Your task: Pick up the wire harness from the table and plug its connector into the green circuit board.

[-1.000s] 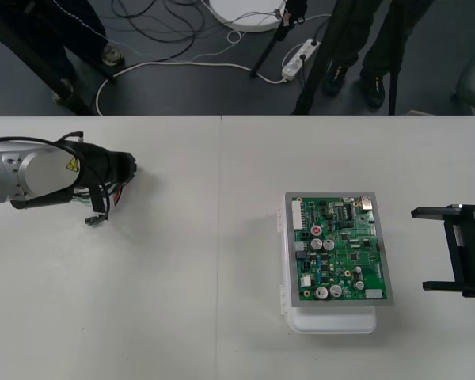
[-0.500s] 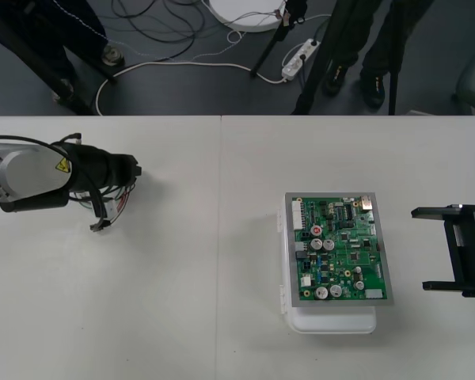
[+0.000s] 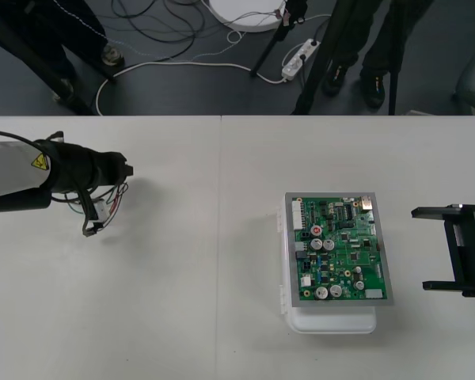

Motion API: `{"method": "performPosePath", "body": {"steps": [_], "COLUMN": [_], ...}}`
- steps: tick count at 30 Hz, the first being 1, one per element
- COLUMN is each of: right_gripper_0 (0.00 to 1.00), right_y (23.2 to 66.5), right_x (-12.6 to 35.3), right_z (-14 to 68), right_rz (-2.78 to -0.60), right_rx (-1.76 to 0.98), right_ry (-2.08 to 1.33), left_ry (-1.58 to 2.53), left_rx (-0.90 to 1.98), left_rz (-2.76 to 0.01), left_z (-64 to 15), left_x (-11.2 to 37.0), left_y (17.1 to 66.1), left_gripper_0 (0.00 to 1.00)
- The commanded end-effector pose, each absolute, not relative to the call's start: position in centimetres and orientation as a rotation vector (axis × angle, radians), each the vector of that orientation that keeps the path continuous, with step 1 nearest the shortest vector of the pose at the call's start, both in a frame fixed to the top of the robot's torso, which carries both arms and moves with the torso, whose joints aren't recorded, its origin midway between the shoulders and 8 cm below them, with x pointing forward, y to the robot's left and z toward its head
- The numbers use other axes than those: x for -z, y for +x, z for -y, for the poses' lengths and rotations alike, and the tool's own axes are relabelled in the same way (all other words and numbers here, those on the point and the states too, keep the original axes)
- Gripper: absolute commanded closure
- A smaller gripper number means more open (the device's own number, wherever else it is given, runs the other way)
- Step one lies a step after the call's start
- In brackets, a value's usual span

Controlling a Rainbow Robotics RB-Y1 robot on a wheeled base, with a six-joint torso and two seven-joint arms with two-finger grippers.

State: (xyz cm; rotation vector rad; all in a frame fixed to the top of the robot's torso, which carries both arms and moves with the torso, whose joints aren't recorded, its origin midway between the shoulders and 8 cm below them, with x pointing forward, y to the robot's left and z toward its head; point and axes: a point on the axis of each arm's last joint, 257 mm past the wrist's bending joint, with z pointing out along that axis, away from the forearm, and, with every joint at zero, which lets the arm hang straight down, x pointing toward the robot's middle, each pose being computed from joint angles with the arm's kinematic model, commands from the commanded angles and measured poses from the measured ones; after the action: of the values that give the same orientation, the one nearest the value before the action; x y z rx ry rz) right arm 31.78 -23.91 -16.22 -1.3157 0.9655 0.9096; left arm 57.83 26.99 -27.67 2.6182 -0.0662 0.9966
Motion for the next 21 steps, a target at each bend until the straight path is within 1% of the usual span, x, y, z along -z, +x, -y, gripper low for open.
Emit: {"method": "performPosePath", "body": {"steps": [1, 21], "right_gripper_0": [0.0, 0.0], "right_y": [32.4, 32.7], "right_x": [14.8, 14.2], "right_z": [23.5, 23.6], "right_rz": [-0.935, -0.935], "right_rx": [-0.921, -0.926], "right_ry": [-1.305, -1.274], "left_ry": [2.588, 2.459], "left_rx": [-0.775, -0.295], "left_rz": [-0.322, -0.789], "left_z": [-29.4, -28.2], "left_x": [25.6, 21.1], "left_y": [56.4, 52.6], "left_gripper_0": [1.0, 1.0]}}
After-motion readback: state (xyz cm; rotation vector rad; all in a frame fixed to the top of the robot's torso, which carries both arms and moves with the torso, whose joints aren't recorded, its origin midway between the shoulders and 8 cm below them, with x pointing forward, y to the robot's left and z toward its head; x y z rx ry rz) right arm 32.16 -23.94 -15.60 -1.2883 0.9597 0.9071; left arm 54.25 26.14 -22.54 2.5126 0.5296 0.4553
